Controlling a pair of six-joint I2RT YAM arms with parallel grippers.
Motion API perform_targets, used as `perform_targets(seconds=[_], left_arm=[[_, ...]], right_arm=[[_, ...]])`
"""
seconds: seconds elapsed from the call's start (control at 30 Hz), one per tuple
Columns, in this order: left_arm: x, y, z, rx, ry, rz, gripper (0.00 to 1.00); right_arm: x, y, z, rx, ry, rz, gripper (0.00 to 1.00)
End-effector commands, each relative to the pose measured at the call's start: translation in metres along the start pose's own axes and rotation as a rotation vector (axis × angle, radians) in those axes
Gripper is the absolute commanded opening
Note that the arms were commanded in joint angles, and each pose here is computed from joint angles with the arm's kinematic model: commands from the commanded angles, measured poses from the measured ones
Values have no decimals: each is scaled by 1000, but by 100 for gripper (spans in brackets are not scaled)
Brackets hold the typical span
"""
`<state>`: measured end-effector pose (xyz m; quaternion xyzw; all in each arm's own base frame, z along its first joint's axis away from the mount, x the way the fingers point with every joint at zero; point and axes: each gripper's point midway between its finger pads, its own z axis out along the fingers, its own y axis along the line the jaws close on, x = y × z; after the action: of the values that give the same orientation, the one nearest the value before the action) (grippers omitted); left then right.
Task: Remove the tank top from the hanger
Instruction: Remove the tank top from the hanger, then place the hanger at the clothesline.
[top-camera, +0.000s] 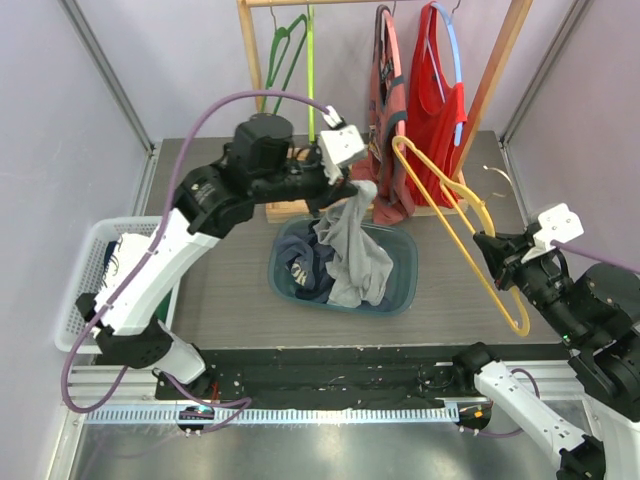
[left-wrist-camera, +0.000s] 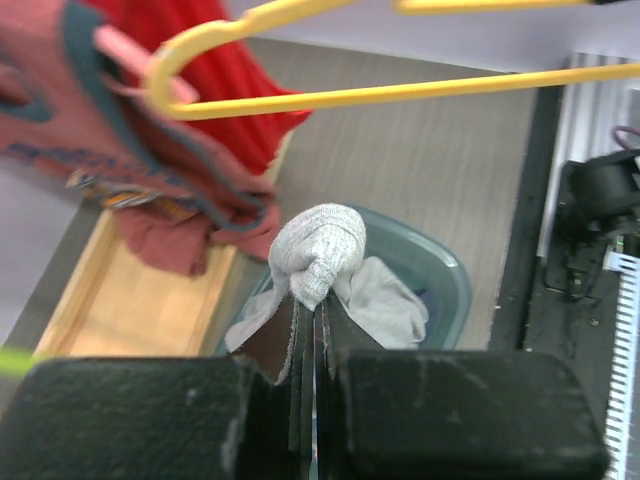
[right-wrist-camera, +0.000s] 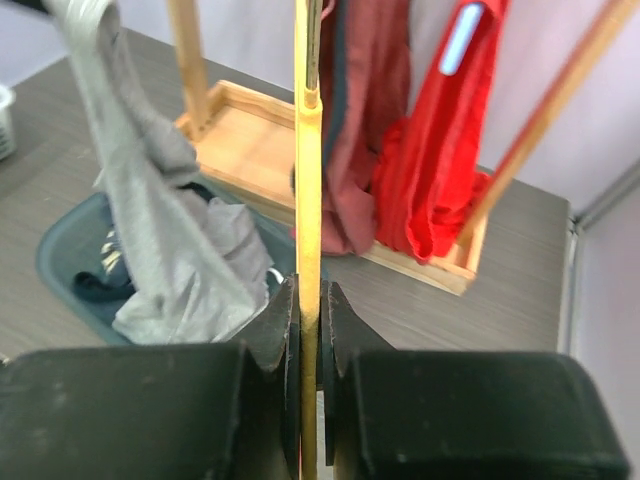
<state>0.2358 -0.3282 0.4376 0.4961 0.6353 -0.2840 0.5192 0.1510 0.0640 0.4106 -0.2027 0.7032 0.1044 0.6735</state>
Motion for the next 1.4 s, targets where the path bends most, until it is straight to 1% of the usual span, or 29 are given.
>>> perform_targets(seconds=[0.0,0.1,0.13,0.2,0.23,0.27,0.33,0.4,0.57,0.6,0.7,0.8,0.83,0.87,0.97,1.0,1.03,1.1,1.23,1.27,1.3,1.37], left_arm=[[-11,-34,17,115,-15,40,0],[4,-43,26,149,26,32,0],[21,-46,33,158,71,19,1],[40,-48,36,162,117,17,52],[62,-49,41,168,170,29,70],[73,-46,43,152,203,41,73],[103,-45,43,145,281,62,73],[120,-38,43,113,333,93,73],[162,-29,38,49,443,91,71],[176,-26,37,32,481,90,71],[186,-33,40,54,489,73,73],[176,-41,44,95,448,37,77],[171,-41,45,99,437,36,82],[168,-42,45,106,434,37,85],[127,-32,30,73,359,45,92],[122,-31,26,58,349,34,94],[116,-31,19,52,337,37,100],[104,-28,2,28,322,51,100],[104,-30,-33,17,329,118,99],[108,-30,-41,12,341,129,100],[101,-30,-53,-1,315,146,100],[96,-28,-66,-17,300,177,100]], right_arm=[[-18,-33,9,190,-54,46,1],[-18,-36,13,212,-51,52,1],[-16,-36,17,210,-43,53,1],[-16,-32,21,190,-43,63,1],[-15,-30,25,184,-38,63,1],[-15,-28,27,169,-38,66,1],[-17,-24,29,149,-44,72,1],[-21,-17,30,106,-55,74,1],[-28,-5,29,38,-73,74,1],[-28,-4,29,32,-73,75,1],[-28,-1,32,16,-69,82,1],[-30,2,34,-3,-70,94,1],[-32,9,34,-38,-73,99,1],[-36,10,32,-49,-80,103,1],[-44,18,36,-97,-70,123,1],[-43,22,43,-118,-51,127,1],[-45,32,44,-173,-47,136,1],[-51,39,47,-217,-46,140,1],[-56,41,47,-229,-45,144,1],[-59,44,45,-242,-49,175,1],[-60,45,44,-249,-49,190,1],[-62,49,42,-263,-49,215,1]])
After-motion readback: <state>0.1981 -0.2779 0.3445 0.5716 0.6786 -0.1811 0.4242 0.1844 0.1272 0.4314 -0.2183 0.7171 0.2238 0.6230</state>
